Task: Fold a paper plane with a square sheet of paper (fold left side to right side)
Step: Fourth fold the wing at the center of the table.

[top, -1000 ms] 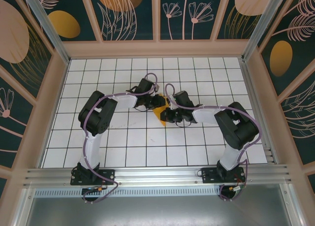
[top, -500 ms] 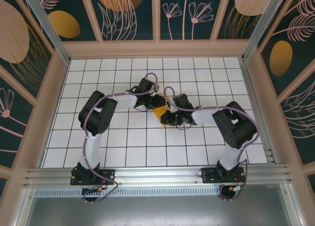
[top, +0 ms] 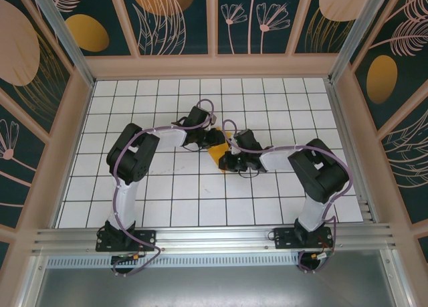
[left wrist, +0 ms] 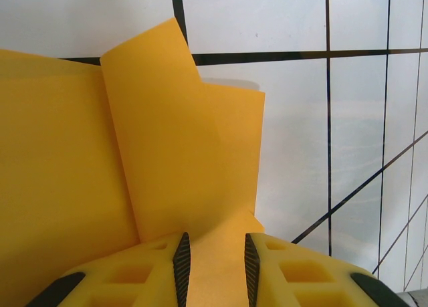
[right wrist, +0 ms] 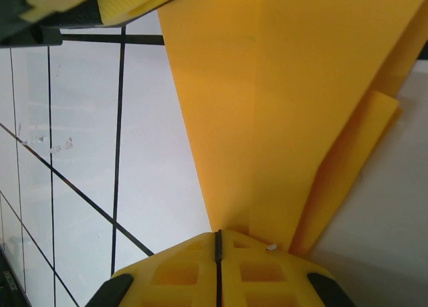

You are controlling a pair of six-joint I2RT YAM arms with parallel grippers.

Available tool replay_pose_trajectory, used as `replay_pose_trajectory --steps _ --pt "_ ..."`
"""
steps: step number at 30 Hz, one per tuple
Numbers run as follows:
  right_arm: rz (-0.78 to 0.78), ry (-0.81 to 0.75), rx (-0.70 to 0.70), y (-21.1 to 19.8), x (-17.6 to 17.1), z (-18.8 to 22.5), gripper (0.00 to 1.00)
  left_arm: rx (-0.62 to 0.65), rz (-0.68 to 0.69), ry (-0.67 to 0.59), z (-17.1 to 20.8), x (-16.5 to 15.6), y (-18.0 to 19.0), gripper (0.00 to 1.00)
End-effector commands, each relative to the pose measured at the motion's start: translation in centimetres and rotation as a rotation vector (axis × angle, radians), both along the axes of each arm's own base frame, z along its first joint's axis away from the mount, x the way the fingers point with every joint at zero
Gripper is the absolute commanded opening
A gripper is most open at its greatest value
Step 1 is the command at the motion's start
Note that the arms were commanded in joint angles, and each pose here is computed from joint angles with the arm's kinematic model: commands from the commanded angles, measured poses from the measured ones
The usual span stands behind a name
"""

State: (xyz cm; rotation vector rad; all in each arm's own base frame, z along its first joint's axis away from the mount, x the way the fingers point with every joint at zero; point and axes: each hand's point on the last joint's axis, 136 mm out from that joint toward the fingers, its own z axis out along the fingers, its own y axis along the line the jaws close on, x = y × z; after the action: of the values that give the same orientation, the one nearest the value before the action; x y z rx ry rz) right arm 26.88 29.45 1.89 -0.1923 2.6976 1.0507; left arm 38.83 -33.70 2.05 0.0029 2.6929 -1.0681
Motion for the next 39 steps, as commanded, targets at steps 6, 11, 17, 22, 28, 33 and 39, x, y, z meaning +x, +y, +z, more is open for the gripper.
replay_pose_trajectory --steps 6,11,17,22,28,33,39 --pt "0.029 0.117 -0.105 -1.8 -3.5 -2.0 0.10 0.214 0.029 0.146 -7.2 -3.1 3.8 0.32" --pt "0.041 0.147 -0.126 -2.2 -4.6 -2.7 0.10 0.214 0.031 0.148 -7.3 -3.1 3.9 0.32" --pt "0.060 0.170 -0.116 -2.7 -6.2 -2.7 0.10 0.218 0.029 0.144 -7.2 -3.0 3.9 0.32" --pt "0.079 0.168 -0.103 -2.8 -6.8 -2.3 0.10 0.218 0.030 0.145 -7.3 -3.0 3.8 0.32" --pt "0.047 0.015 0.013 -2.3 -2.9 3.5 0.10 0.213 0.031 0.143 -7.0 -3.1 3.8 0.32" --pt "-0.011 -0.111 0.097 -2.8 0.0 7.6 0.10 0.207 0.031 0.137 -6.7 -2.9 3.7 0.32" --pt "-0.014 -0.107 0.095 -0.4 1.1 6.0 0.09 0.202 0.032 0.137 -6.6 -2.9 3.6 0.32"
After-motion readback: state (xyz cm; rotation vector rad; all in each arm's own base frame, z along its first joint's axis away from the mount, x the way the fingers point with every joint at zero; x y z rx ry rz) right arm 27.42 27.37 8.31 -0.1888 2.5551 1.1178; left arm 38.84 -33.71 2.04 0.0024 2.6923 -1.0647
